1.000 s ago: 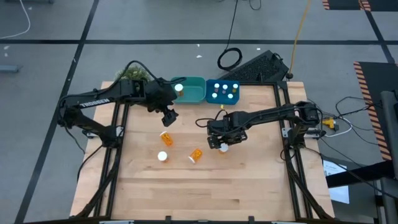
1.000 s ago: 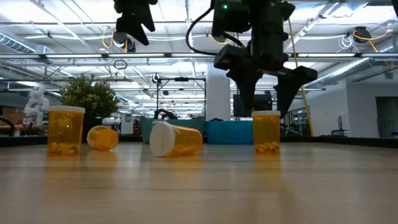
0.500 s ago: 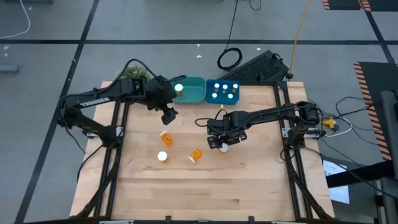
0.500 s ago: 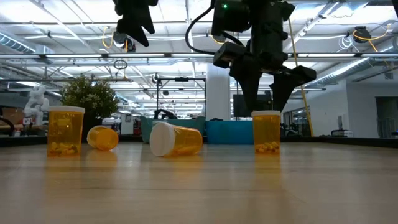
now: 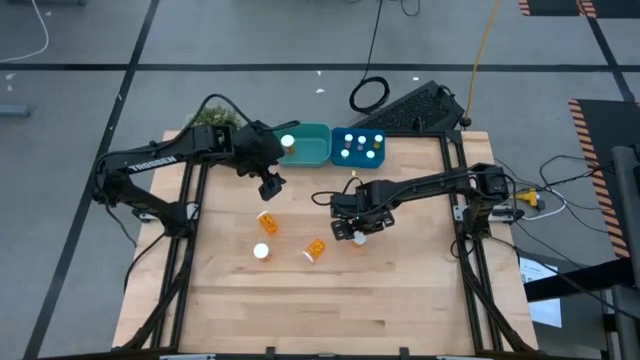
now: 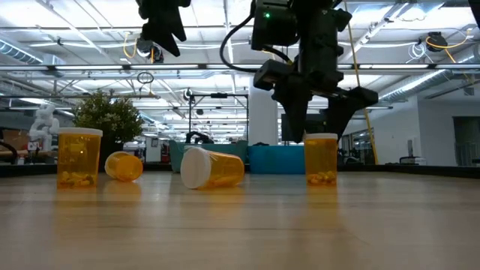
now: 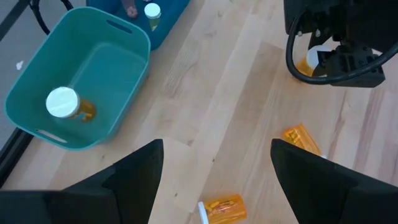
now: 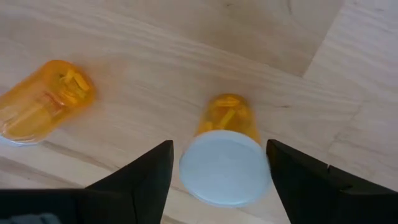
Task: Pick and place medicine bottles into bin by pill shape (circle, oval)
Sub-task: Put the large orange capsule bottle into the green bin
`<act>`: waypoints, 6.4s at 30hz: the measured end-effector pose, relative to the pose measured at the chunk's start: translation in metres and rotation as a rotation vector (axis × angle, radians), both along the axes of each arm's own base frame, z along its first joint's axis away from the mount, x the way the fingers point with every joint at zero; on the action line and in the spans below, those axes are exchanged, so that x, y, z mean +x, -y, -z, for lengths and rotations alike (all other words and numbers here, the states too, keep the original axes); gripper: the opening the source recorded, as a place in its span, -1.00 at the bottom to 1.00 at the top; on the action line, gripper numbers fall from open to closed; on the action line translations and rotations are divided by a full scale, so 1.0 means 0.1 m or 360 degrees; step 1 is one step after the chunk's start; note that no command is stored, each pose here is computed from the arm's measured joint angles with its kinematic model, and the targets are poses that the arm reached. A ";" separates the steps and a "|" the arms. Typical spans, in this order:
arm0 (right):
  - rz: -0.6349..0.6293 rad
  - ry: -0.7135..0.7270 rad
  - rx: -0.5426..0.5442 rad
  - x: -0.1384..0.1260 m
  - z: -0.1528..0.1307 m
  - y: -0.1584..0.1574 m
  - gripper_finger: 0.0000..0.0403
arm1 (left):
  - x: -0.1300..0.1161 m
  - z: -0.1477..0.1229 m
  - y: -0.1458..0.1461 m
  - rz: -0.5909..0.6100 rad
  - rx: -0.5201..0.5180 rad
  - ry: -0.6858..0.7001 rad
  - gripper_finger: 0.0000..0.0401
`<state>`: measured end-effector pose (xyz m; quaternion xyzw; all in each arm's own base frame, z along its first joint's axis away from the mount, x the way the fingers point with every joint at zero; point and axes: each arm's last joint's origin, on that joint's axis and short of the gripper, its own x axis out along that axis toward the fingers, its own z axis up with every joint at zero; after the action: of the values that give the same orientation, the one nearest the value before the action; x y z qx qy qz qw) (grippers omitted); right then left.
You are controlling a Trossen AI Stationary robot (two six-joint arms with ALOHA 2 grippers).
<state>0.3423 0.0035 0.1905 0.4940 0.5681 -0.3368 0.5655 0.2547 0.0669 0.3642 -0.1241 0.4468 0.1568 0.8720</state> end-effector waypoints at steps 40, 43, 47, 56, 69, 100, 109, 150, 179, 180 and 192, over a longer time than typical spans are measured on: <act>0.0107 0.1071 -0.0236 -0.05 -1.21 1.40 0.02 | -0.26 0.07 -0.30 -0.0424 -0.0127 -0.0227 0.49; 0.0110 0.1111 -0.0312 -0.11 -1.34 1.60 0.02 | -0.26 0.12 -0.30 -0.0489 -0.0157 -0.0236 0.49; 0.0086 0.1190 -0.0448 -0.21 -1.58 1.81 0.02 | -0.27 0.27 -0.30 -0.0543 -0.0203 -0.0304 0.49; 0.0067 0.1259 -0.0567 -0.40 -1.79 2.12 0.02 | -0.29 0.52 -0.28 -0.0610 -0.0274 -0.0418 0.49; -0.0049 0.1398 -0.0653 -0.13 -1.52 2.43 0.02 | -0.26 0.51 -0.29 -0.0700 -0.0314 -0.0346 0.49; -0.0585 0.0924 -0.1019 0.26 -0.55 2.74 0.02 | -0.03 0.61 -0.70 -0.0417 -0.0064 -0.0154 0.49; -0.0523 0.1071 -0.0710 0.31 -0.53 2.60 0.02 | 0.09 0.59 -0.76 -0.0183 0.0147 -0.0065 0.49; -0.0218 0.1609 0.0116 0.30 -0.84 2.54 0.02 | 0.60 0.82 -0.88 0.0205 0.0573 0.0073 0.11; -0.0903 0.1912 -0.0711 -0.37 -1.82 2.43 0.57 | 0.16 -0.19 -0.83 -0.0460 0.0268 0.1146 -0.02; -0.0948 0.1937 -0.0724 -0.33 -1.84 2.37 0.56 | 0.16 -0.26 -0.83 -0.0482 0.0238 0.1261 -0.02; -0.0955 0.2329 -0.0863 0.04 -2.15 2.02 0.56 | 0.17 -0.58 -0.80 -0.0335 0.0011 0.1845 -0.01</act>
<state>0.3464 -0.1980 0.4058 0.2626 0.0642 0.1088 0.9566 0.2718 0.1466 0.4219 -0.2303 -0.1181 0.1506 0.9541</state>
